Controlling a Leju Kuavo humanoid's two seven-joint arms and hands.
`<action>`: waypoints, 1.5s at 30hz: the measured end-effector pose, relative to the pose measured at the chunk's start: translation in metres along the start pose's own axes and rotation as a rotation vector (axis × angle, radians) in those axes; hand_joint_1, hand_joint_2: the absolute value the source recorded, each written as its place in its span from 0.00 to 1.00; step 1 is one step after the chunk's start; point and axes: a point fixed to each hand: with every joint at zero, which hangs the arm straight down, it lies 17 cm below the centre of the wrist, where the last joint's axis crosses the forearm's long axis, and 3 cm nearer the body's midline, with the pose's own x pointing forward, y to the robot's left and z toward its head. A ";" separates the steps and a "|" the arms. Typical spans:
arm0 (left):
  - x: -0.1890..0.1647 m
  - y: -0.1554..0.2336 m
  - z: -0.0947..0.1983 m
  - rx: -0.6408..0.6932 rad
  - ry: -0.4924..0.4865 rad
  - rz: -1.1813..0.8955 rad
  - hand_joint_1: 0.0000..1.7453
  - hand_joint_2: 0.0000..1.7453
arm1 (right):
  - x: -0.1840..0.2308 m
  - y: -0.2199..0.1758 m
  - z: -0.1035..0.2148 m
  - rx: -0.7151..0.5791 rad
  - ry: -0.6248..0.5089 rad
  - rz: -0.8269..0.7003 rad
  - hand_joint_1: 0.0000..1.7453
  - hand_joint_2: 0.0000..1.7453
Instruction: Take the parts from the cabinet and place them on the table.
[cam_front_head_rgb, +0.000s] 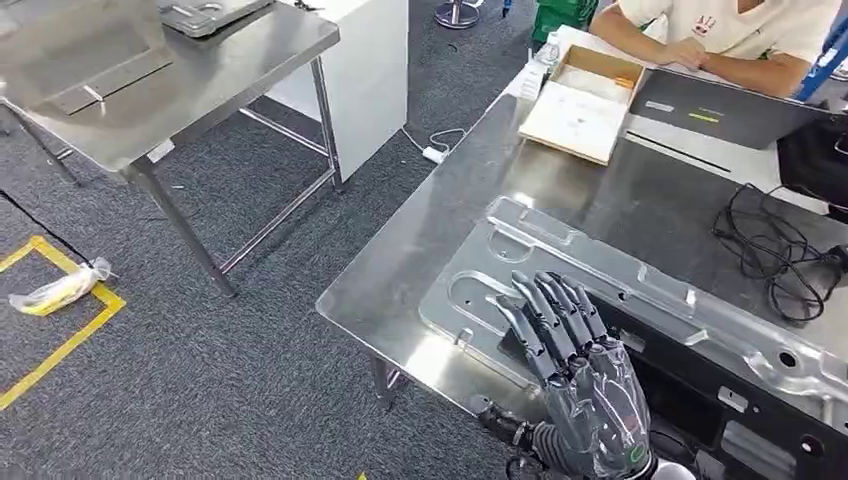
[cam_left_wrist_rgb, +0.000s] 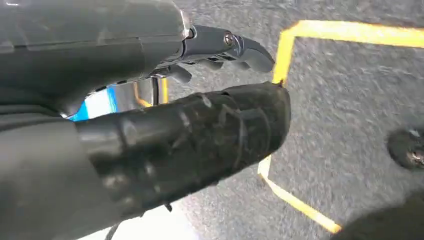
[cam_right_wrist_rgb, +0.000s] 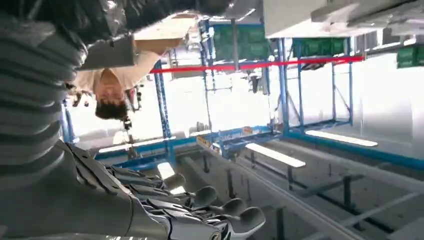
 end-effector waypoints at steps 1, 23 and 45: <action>0.001 0.000 0.000 -0.001 -0.001 -0.001 0.00 0.00 | 0.000 0.001 0.000 0.002 0.000 -0.001 0.00 1.00; -0.001 0.006 -0.001 0.000 -0.014 0.009 0.00 0.00 | 0.008 0.018 -0.019 0.038 0.024 -0.033 0.00 1.00; -0.009 0.009 -0.002 0.004 0.003 0.031 0.00 0.00 | 0.027 0.029 -0.057 0.029 0.039 -0.073 0.00 1.00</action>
